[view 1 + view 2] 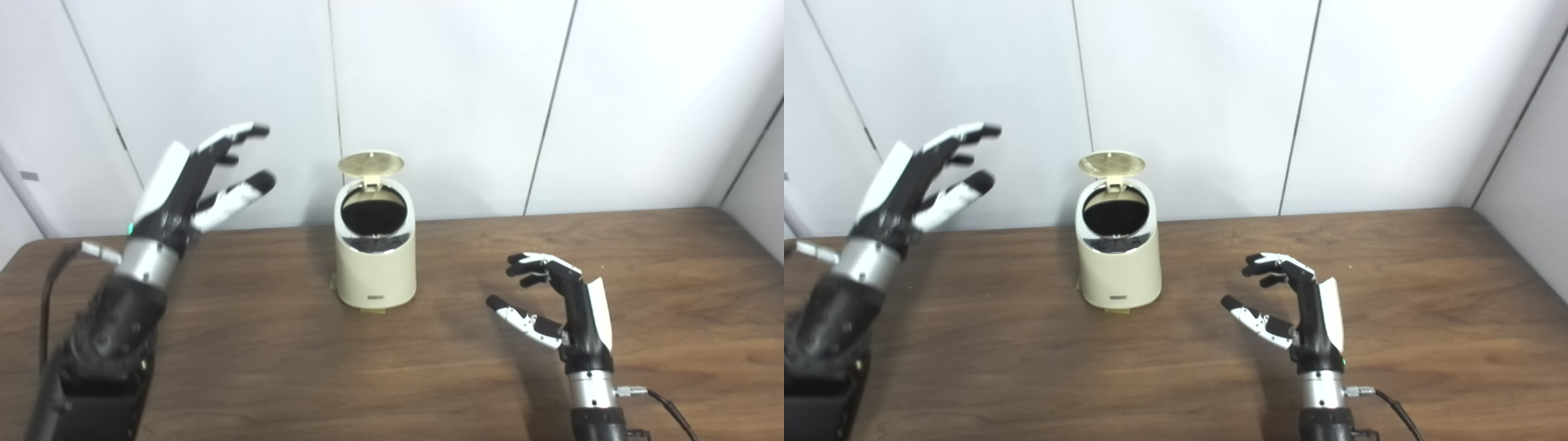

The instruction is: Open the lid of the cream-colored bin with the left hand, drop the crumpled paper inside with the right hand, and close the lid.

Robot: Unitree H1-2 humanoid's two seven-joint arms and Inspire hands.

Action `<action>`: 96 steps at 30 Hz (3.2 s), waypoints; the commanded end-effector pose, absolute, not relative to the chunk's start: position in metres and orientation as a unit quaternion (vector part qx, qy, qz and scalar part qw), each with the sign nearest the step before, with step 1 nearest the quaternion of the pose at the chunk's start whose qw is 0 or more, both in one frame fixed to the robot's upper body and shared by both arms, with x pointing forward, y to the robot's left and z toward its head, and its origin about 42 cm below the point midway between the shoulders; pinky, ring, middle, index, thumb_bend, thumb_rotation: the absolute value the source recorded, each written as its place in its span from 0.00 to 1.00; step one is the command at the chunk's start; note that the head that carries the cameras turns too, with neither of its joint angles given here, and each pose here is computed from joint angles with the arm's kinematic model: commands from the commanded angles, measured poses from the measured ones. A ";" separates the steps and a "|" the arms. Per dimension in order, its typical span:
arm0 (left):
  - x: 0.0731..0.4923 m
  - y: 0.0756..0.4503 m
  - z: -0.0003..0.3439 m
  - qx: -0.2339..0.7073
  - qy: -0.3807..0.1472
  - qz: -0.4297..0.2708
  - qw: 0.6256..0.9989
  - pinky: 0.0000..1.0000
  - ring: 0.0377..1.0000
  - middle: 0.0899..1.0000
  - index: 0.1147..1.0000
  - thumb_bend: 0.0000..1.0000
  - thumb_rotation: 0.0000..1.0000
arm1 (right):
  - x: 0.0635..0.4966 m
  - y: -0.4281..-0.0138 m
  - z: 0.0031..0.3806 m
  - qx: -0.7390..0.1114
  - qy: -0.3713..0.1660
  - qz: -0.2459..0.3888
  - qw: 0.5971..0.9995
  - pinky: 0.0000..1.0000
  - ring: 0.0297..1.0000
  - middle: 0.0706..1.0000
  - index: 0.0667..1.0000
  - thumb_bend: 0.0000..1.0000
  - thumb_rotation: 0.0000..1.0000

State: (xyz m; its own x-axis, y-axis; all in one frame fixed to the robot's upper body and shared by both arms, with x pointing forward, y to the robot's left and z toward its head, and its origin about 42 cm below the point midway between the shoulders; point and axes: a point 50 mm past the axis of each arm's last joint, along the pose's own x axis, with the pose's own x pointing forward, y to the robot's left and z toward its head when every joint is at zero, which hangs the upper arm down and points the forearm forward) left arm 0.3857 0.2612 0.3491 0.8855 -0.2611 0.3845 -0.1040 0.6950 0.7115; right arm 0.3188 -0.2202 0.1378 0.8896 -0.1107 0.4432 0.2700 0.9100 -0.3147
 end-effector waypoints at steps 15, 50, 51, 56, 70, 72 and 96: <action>0.456 0.183 0.400 0.529 -0.266 -0.062 0.803 1.00 1.00 0.92 0.86 1.00 0.98 | 0.323 -0.219 0.114 -0.187 -0.195 -0.107 0.957 0.49 0.59 0.60 0.46 0.49 0.15; 0.482 0.172 0.351 0.624 -0.224 -0.089 0.743 1.00 1.00 0.89 0.85 1.00 0.96 | 0.327 -0.203 0.108 -0.167 -0.197 -0.100 0.961 0.46 0.57 0.61 0.46 0.49 0.15; 0.481 0.173 0.349 0.623 -0.225 -0.090 0.744 1.00 1.00 0.89 0.85 1.00 0.96 | 0.327 -0.203 0.108 -0.167 -0.195 -0.101 0.961 0.46 0.57 0.61 0.46 0.49 0.15; 0.474 0.174 0.342 0.624 -0.221 -0.094 0.744 1.00 1.00 0.88 0.86 1.00 0.96 | 0.327 -0.202 0.106 -0.164 -0.189 -0.100 0.963 0.45 0.56 0.60 0.46 0.49 0.15; 0.451 0.178 0.328 0.617 -0.243 -0.125 0.738 1.00 1.00 0.85 0.86 1.00 0.94 | 0.328 -0.201 0.105 -0.168 -0.182 -0.099 0.964 0.45 0.55 0.59 0.46 0.49 0.15; 0.450 0.179 0.327 0.620 -0.244 -0.125 0.735 1.00 0.99 0.85 0.86 1.00 0.95 | 0.328 -0.200 0.106 -0.173 -0.184 -0.100 0.962 0.44 0.54 0.59 0.46 0.49 0.15; 0.428 0.175 0.283 0.781 -0.305 -0.130 0.529 1.00 0.94 0.83 0.82 1.00 0.87 | 0.329 -0.194 0.111 -0.183 -0.191 -0.094 0.960 0.43 0.53 0.58 0.46 0.49 0.15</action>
